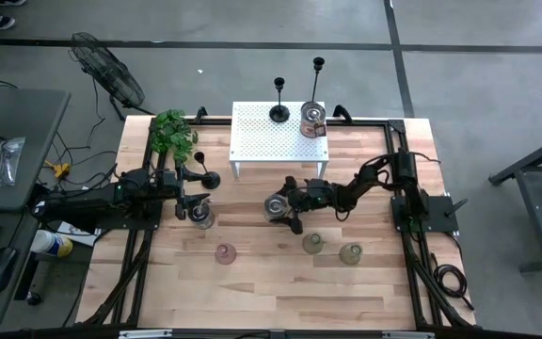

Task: Pick & Place candle stick holders
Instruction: Put the light green scented candle on the shelf

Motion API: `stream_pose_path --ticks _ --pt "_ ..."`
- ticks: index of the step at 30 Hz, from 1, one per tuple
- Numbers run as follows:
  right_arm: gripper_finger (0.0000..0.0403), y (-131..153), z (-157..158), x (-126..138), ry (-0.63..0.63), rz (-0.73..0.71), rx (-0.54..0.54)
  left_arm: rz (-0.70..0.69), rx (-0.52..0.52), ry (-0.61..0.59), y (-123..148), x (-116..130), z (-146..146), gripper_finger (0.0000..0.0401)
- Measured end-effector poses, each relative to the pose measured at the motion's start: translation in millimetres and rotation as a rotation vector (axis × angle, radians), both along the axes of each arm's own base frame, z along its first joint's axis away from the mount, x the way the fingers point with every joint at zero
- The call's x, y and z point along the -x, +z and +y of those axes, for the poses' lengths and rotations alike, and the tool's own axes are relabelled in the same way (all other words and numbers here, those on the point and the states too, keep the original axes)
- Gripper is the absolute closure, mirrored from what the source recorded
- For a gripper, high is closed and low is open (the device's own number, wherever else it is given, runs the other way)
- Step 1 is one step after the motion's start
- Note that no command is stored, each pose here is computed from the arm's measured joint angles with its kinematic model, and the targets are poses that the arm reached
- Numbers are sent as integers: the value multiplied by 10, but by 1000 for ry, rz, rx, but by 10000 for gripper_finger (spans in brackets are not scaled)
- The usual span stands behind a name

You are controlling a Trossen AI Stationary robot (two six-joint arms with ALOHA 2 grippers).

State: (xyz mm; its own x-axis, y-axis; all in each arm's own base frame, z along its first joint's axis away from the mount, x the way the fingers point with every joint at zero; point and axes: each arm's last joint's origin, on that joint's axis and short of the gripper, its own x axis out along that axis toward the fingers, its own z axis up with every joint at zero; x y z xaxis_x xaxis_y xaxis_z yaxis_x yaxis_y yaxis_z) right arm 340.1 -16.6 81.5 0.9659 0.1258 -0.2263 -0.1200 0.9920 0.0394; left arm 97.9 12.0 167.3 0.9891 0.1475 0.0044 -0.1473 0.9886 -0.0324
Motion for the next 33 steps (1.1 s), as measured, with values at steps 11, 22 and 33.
stream_pose_path --ticks 11,22,33 --pt "54 185 22 11 -26 4 4 0 0 0 0 0 0 136" --pt "52 1044 26 46 -105 -29 112 0 0 0 0 0 0 136" --pt "50 1631 -269 -131 -307 -77 196 1 0 2 -1 0 1 136"
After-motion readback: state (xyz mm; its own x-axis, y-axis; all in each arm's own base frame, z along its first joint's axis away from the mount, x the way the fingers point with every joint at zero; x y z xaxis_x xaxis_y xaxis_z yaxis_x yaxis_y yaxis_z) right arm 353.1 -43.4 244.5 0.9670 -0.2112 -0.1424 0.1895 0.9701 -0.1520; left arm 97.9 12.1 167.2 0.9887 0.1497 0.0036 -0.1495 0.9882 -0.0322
